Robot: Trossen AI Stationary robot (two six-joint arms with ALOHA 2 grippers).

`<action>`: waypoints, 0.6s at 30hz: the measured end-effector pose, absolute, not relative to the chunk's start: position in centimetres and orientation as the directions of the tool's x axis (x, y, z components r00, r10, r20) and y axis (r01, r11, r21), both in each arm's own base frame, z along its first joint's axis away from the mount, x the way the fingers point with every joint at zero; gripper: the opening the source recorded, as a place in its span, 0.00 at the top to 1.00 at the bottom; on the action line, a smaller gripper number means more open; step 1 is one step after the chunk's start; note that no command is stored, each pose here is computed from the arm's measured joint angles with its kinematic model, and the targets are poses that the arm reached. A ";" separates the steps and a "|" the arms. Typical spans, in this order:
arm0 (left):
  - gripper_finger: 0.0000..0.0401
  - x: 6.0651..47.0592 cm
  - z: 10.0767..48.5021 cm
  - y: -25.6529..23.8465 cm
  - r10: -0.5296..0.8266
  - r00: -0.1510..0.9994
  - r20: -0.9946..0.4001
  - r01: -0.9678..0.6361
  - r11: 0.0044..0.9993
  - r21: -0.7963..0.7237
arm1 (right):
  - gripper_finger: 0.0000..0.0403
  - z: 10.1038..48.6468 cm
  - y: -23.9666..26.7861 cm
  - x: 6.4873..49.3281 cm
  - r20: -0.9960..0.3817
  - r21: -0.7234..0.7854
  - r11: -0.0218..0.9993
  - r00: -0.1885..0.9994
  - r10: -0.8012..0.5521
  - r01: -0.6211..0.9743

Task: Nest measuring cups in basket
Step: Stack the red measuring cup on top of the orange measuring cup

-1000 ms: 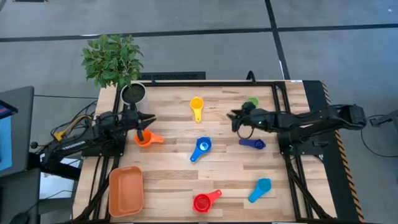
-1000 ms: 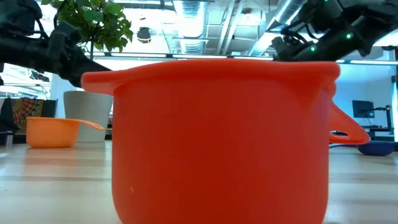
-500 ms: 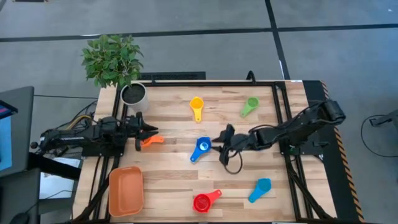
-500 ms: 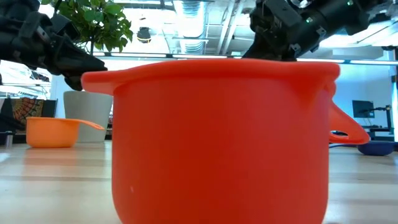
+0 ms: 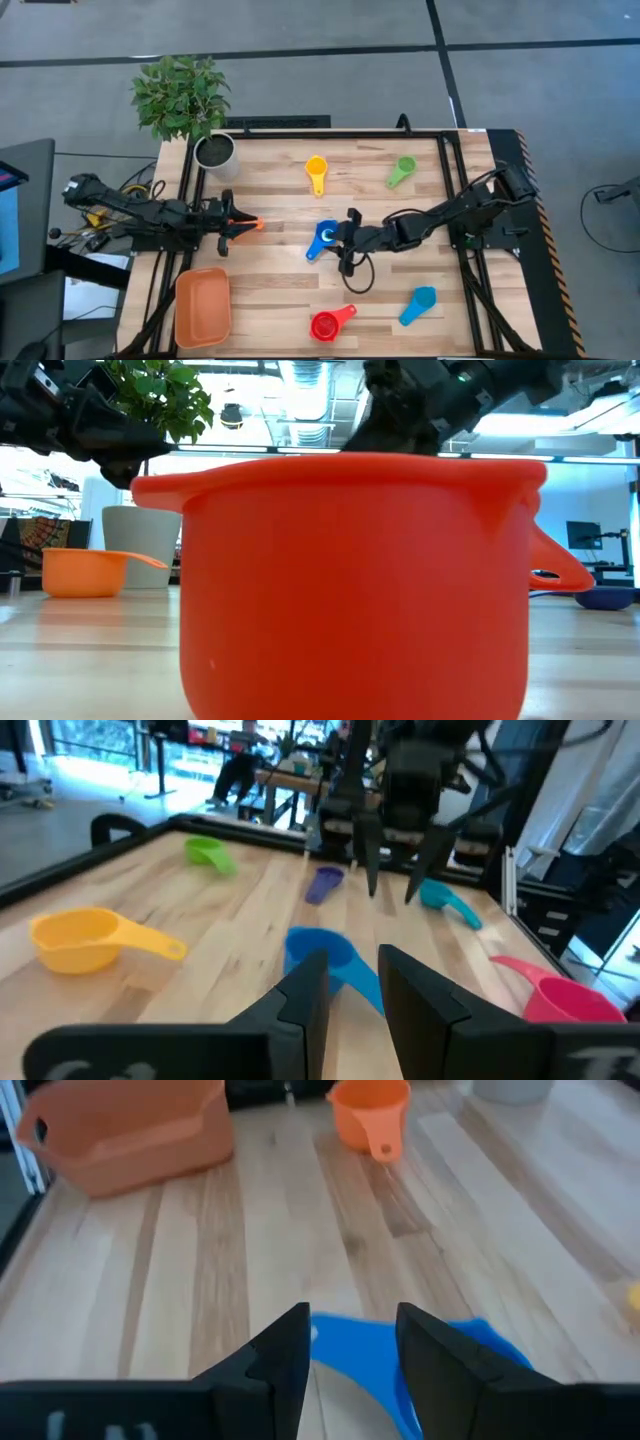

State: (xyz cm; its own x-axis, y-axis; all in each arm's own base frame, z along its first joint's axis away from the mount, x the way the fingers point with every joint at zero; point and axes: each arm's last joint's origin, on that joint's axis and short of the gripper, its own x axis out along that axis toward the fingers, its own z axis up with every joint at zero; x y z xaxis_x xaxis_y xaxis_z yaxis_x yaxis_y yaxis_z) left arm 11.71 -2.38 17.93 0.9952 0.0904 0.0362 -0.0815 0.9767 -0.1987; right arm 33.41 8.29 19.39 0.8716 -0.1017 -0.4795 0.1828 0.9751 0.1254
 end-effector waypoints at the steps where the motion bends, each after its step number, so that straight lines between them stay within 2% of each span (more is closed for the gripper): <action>1: 0.79 11.8 17.8 -2.5 0.088 0.996 0.025 -0.081 0.976 -0.204 | 0.57 19.4 8.3 33.5 -0.481 0.122 0.976 0.871 -0.101 0.180; 11: 0.71 13.6 17.3 -4.1 0.040 0.999 -0.014 -0.042 0.974 -0.225 | 0.62 20.0 8.9 33.4 -0.470 0.125 0.979 0.878 -0.087 0.164; 18: 0.69 17.6 19.2 -6.0 0.005 0.993 -0.115 -0.023 0.987 -0.159 | 0.67 19.4 9.2 33.0 -0.524 0.132 0.973 0.847 -0.092 0.187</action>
State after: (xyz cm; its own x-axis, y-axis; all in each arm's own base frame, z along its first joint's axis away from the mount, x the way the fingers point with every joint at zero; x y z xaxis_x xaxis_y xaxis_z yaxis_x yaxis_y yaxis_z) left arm 17.64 -6.04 19.22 0.9933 0.0049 -0.1155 -0.0233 0.9871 -0.1586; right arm 32.95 9.22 19.44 0.8469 -0.0919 -0.5237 0.1874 0.9733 0.1323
